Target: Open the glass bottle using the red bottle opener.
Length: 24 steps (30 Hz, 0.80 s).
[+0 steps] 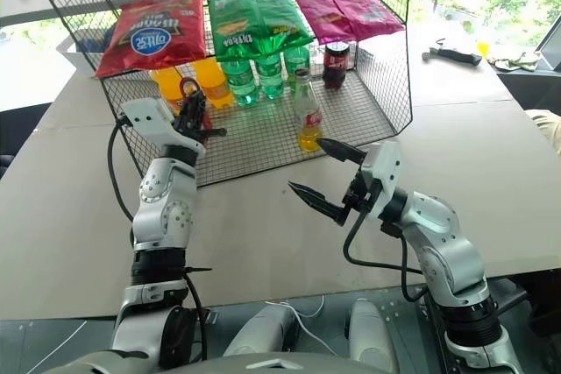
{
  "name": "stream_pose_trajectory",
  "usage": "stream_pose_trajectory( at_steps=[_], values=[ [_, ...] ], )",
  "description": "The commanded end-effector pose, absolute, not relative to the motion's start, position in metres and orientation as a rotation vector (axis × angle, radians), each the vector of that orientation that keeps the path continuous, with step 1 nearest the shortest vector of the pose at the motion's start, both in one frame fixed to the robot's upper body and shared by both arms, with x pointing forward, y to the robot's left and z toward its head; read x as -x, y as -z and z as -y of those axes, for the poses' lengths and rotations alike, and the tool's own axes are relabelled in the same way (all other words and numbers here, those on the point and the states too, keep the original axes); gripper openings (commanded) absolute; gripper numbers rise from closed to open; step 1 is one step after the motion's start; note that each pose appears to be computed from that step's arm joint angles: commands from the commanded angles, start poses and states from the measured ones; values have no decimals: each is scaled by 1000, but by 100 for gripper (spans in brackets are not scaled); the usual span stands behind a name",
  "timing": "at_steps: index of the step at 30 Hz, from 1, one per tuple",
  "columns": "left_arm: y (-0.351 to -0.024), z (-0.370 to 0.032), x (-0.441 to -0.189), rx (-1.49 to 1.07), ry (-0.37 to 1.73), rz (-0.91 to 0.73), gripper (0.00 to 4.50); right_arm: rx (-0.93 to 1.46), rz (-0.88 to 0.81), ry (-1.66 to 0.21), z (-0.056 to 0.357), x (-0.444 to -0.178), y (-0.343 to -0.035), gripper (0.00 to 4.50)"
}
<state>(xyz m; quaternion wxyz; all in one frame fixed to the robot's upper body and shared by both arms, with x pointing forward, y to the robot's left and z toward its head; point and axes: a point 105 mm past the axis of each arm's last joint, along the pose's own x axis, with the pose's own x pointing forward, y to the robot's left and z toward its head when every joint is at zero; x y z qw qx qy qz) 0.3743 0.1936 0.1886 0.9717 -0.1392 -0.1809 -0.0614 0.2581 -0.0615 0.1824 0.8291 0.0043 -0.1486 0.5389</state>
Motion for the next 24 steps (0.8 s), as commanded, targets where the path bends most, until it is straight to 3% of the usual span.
stream_pose_trajectory(
  at_steps=[1,9,24],
  values=[
    [-205,-185,-364,337,209,414,11,-36,398,-1172,58,-253,-199,450],
    [-211,-188,-360,407,210,420,11,-98,461,-1151,58,-256,-216,450],
    [-224,-189,-352,500,260,439,11,-98,440,-1134,58,-255,-209,450]
  ],
)
